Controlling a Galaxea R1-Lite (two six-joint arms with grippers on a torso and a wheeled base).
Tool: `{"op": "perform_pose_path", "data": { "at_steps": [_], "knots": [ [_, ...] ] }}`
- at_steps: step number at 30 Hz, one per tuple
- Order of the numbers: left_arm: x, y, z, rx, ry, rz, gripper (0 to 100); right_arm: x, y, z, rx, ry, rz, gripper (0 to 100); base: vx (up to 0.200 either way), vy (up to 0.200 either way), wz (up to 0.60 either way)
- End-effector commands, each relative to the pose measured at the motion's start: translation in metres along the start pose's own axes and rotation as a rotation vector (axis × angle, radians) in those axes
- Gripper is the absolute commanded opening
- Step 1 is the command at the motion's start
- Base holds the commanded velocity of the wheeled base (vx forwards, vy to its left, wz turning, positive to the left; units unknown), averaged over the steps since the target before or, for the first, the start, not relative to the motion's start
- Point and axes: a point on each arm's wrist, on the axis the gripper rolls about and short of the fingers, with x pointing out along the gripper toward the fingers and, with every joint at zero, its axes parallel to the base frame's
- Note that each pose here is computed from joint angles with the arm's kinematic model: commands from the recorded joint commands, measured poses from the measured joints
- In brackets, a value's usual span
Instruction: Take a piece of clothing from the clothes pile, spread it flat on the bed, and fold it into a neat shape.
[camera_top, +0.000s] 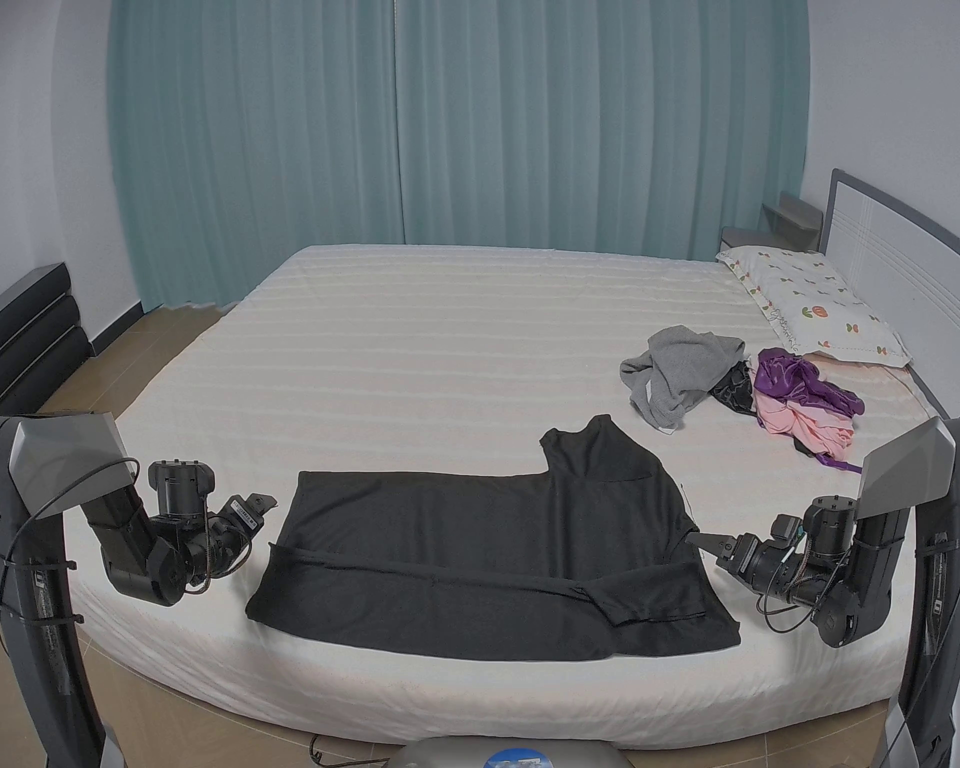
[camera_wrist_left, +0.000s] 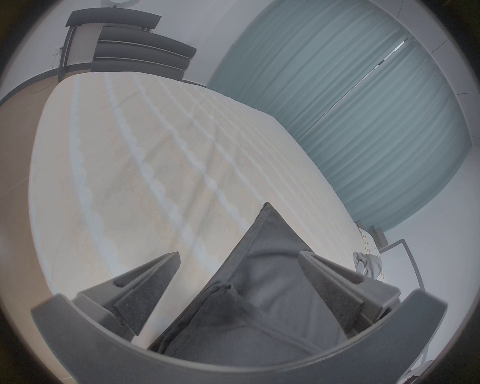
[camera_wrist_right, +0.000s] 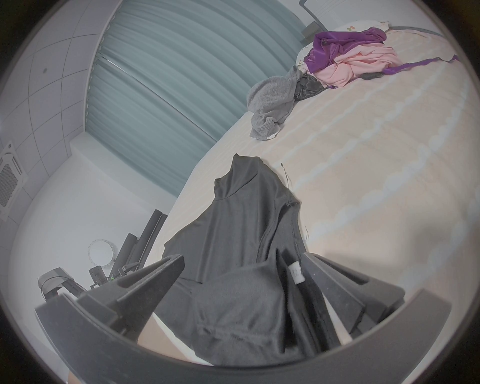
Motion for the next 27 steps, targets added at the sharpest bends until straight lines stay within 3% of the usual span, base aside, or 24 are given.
{"op": "perform_pose_path", "data": {
  "at_steps": [1,17,27],
  "knots": [
    [-0.001,-0.001,0.001,0.000,-0.003,-0.004,100,0.000,0.001,0.001,-0.006,-0.008,0.007,100,0.000,0.000,0.00],
    [-0.002,-0.003,0.002,0.001,-0.009,-0.012,100,0.000,0.001,0.000,-0.005,-0.006,0.005,100,0.000,0.000,0.00],
    [0.021,-0.026,0.024,0.012,-0.065,-0.075,100,0.000,-0.001,-0.001,0.050,-0.002,0.000,100,0.000,0.000,0.00]
  ]
}}
